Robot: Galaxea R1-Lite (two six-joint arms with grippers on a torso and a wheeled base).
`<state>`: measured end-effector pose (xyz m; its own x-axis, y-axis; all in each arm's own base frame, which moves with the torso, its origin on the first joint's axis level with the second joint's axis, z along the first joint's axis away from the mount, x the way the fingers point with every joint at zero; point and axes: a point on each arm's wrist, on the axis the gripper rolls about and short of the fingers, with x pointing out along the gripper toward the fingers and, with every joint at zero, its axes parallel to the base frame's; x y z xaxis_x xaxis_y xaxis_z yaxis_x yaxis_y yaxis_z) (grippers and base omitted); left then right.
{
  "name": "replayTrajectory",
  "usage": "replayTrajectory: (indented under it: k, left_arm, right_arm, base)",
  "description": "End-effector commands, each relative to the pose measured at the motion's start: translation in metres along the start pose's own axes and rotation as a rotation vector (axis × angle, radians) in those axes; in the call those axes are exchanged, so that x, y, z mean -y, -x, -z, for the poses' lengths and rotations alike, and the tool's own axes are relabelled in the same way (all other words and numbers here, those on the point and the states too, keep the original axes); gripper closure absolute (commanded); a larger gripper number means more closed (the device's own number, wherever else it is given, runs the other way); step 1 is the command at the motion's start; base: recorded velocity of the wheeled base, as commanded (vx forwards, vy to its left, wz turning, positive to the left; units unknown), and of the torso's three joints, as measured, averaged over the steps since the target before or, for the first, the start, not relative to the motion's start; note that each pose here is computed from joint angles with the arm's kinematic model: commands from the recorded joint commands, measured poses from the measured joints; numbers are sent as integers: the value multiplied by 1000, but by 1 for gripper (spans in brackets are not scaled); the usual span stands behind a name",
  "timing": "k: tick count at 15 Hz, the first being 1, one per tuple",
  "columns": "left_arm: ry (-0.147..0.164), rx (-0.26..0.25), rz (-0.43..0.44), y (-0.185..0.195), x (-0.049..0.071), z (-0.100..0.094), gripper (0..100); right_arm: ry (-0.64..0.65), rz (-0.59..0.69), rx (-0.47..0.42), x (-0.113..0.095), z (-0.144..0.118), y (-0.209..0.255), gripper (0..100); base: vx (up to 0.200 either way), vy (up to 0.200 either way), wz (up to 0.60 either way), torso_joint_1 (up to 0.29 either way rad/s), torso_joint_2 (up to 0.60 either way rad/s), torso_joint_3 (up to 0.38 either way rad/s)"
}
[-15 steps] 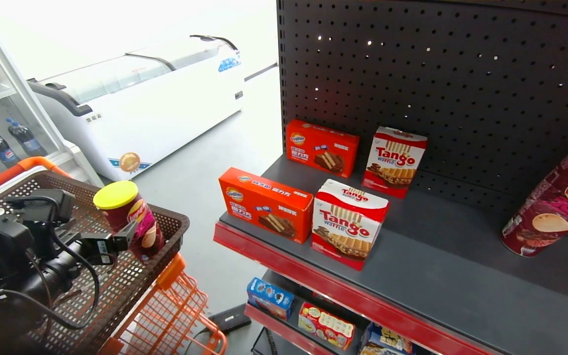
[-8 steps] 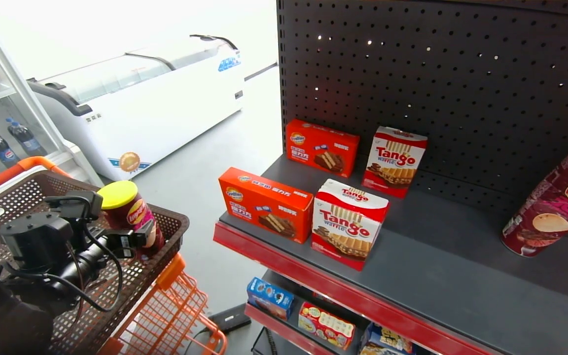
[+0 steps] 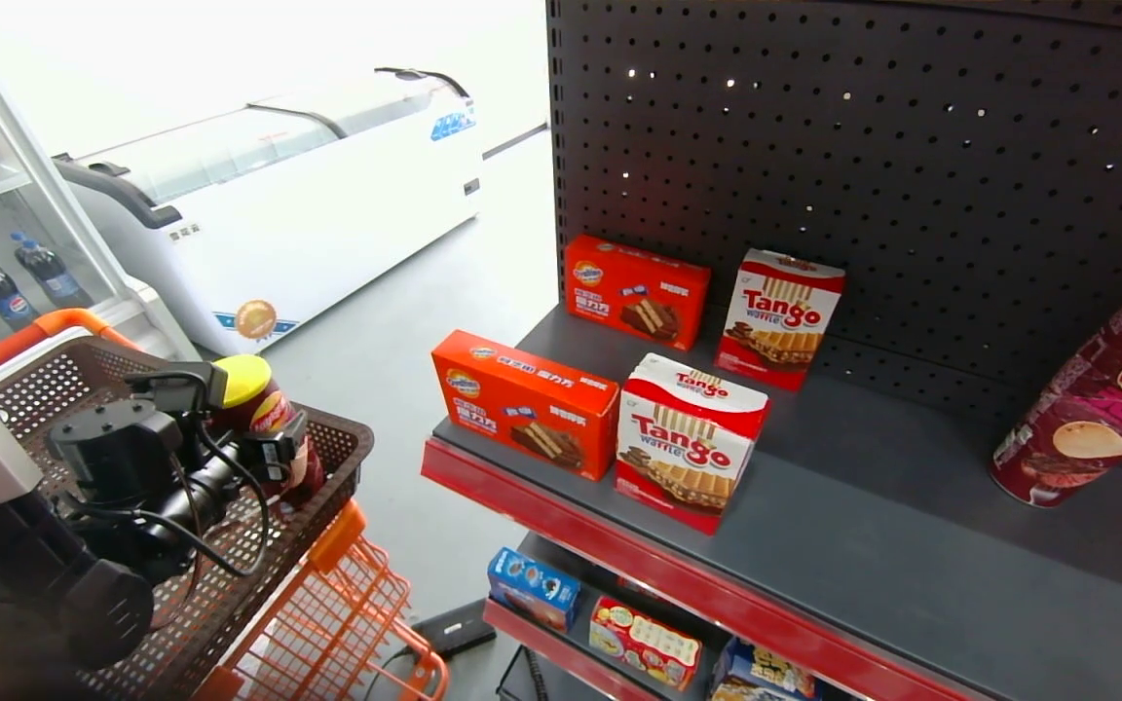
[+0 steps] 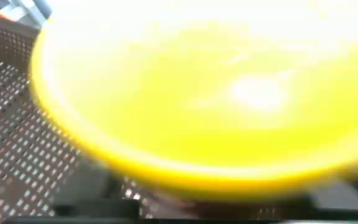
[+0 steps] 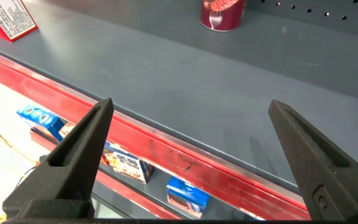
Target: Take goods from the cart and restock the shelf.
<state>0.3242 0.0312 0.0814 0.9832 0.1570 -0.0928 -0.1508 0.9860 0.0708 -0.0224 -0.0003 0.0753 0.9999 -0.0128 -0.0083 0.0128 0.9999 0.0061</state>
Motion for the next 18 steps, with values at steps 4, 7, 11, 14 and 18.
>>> replayTrajectory:
  k: [4, 7, 11, 14, 18]
  left_arm:
    - [-2, 20, 11, -8, 4, -2, 100]
    - [-6, 36, 13, -6, 4, -7, 100]
    - [-14, 138, 36, 15, 3, -54, 100]
    - [-16, 157, 84, 36, 4, -81, 100]
    - [-18, 209, 160, 78, 3, -140, 100]
  right_arm:
    - [0, 0, 1, 0, 0, 0, 0]
    - [0, 0, 1, 0, 0, 0, 0]
    - [0, 0, 1, 0, 0, 0, 0]
    - [0, 0, 1, 0, 0, 0, 0]
    - [0, 0, 1, 0, 0, 0, 0]
  base:
    - [0, 0, 0, 0, 0, 0]
    - [0, 0, 0, 0, 0, 0]
    - [0, 0, 0, 0, 0, 0]
    - [0, 0, 0, 0, 0, 0]
    - [0, 0, 0, 0, 0, 0]
